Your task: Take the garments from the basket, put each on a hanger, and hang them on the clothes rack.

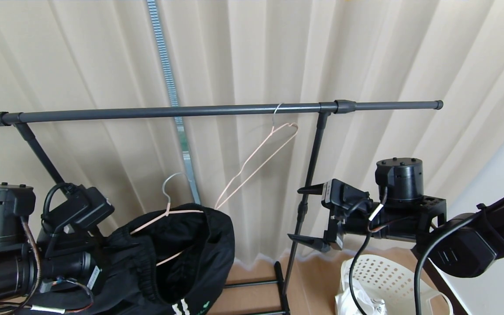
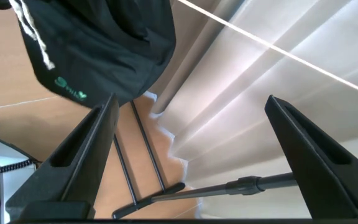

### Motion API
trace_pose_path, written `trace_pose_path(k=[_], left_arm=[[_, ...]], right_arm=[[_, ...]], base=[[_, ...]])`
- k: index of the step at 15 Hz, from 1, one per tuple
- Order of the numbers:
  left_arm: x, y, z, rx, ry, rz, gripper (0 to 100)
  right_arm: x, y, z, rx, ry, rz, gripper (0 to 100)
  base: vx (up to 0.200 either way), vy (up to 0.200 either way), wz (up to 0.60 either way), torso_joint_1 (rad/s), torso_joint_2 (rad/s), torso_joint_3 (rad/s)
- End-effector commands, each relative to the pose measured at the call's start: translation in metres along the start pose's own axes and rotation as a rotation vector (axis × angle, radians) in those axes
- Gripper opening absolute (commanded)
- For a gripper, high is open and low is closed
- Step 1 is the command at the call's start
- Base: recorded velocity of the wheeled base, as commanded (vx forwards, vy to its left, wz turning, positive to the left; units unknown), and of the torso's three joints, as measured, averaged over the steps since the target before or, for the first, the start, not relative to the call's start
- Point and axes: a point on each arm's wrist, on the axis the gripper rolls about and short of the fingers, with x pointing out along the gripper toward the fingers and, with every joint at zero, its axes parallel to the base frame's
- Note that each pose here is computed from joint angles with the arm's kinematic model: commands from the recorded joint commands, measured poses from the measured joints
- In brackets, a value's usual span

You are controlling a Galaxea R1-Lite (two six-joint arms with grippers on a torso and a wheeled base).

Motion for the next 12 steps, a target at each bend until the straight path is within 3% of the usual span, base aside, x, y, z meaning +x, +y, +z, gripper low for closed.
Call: trace_pose_path(k=[1, 6, 8, 10, 12], left_arm=[[0.011, 0.003, -0.003, -0.009, 0.03, -0.005, 0], [0.023, 0.008, -0.002, -0.014, 0.024, 0.021, 0], [0.029, 0.011, 0.004, -0.028, -0.02, 0.034, 0], [0.035, 0.009, 0.013, -0.064, -0.043, 0.058, 0], [0.048, 0.01, 0.03, -0.146, -0.061, 0.111, 0]], right_arm=[[0.001, 0.0, -0.001, 0.001, 0.006, -0.003, 100], [0.001, 0.0, -0.001, 0.002, 0.008, -0.003, 100], [0.001, 0.0, -0.001, 0.002, 0.008, -0.003, 100], [0.001, 0.0, -0.001, 0.002, 0.008, -0.003, 100], [0.001, 0.0, -0.001, 0.002, 0.008, -0.003, 100]], base=[[0.0, 0.0, 0.0, 0.0, 0.0, 0.0], [0.0, 0.0, 0.0, 0.0, 0.0, 0.0], [0.0, 0.0, 0.0, 0.0, 0.0, 0.0], [0.0, 0.0, 0.0, 0.0, 0.0, 0.0], [0.0, 0.0, 0.0, 0.0, 0.0, 0.0]])
